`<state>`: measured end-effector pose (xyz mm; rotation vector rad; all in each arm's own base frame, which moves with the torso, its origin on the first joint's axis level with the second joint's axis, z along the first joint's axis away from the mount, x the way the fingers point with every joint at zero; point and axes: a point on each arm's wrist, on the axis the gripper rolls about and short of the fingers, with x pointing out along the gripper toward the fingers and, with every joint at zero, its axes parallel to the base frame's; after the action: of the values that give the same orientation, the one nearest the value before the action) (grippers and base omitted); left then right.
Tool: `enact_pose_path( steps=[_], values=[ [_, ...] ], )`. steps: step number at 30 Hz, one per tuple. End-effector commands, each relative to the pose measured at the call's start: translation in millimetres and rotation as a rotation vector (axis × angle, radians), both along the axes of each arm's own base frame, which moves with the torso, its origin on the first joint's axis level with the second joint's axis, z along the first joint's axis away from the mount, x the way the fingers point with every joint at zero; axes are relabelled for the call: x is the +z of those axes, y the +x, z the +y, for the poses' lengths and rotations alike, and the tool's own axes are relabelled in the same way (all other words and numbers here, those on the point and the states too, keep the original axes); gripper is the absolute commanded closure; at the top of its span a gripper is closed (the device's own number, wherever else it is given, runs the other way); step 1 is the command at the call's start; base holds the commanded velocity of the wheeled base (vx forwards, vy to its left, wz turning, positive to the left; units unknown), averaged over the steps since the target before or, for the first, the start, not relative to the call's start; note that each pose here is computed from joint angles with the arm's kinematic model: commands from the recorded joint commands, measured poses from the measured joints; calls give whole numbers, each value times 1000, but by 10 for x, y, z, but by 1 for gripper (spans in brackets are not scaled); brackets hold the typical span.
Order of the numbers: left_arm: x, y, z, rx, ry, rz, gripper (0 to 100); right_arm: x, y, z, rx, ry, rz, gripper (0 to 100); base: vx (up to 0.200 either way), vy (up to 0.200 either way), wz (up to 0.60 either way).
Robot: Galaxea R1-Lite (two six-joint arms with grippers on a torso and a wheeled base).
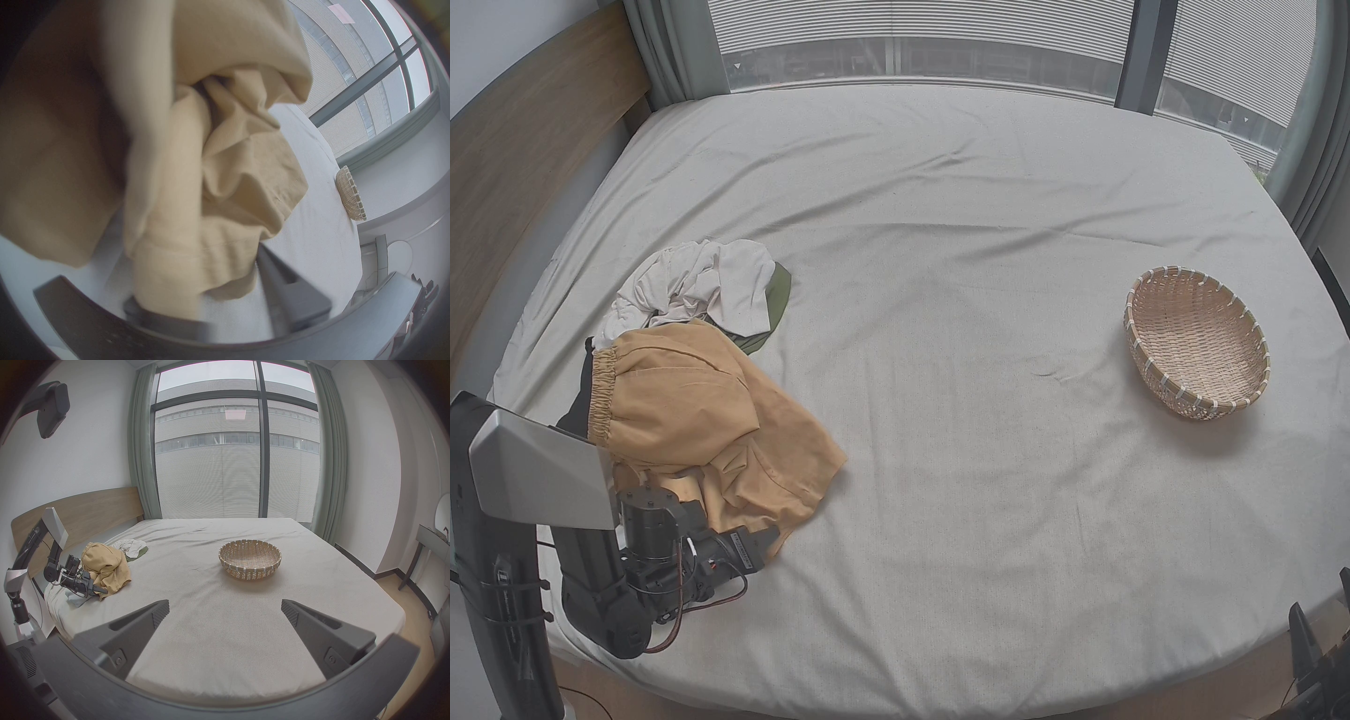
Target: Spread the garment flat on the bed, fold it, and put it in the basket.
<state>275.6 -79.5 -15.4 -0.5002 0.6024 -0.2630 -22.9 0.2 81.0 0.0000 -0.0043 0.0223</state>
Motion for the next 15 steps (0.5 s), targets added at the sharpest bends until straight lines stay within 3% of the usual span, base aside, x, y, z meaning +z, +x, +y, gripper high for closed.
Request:
enact_pose_path(
  steps=[1,7,12,15],
  values=[
    [-8,75,-38,-5,-7,-22,100,-52,1,0,1,0,1,0,0,0,0],
    [230,118,-270,-75,-45,-120,100,-52,1,0,1,0,1,0,0,0,0],
    [316,74,-523,-143,-83,-145,100,-52,1,0,1,0,1,0,0,0,0],
    [355,72,-784,-209,-117,-163,100,-52,1,0,1,0,1,0,0,0,0]
  ],
)
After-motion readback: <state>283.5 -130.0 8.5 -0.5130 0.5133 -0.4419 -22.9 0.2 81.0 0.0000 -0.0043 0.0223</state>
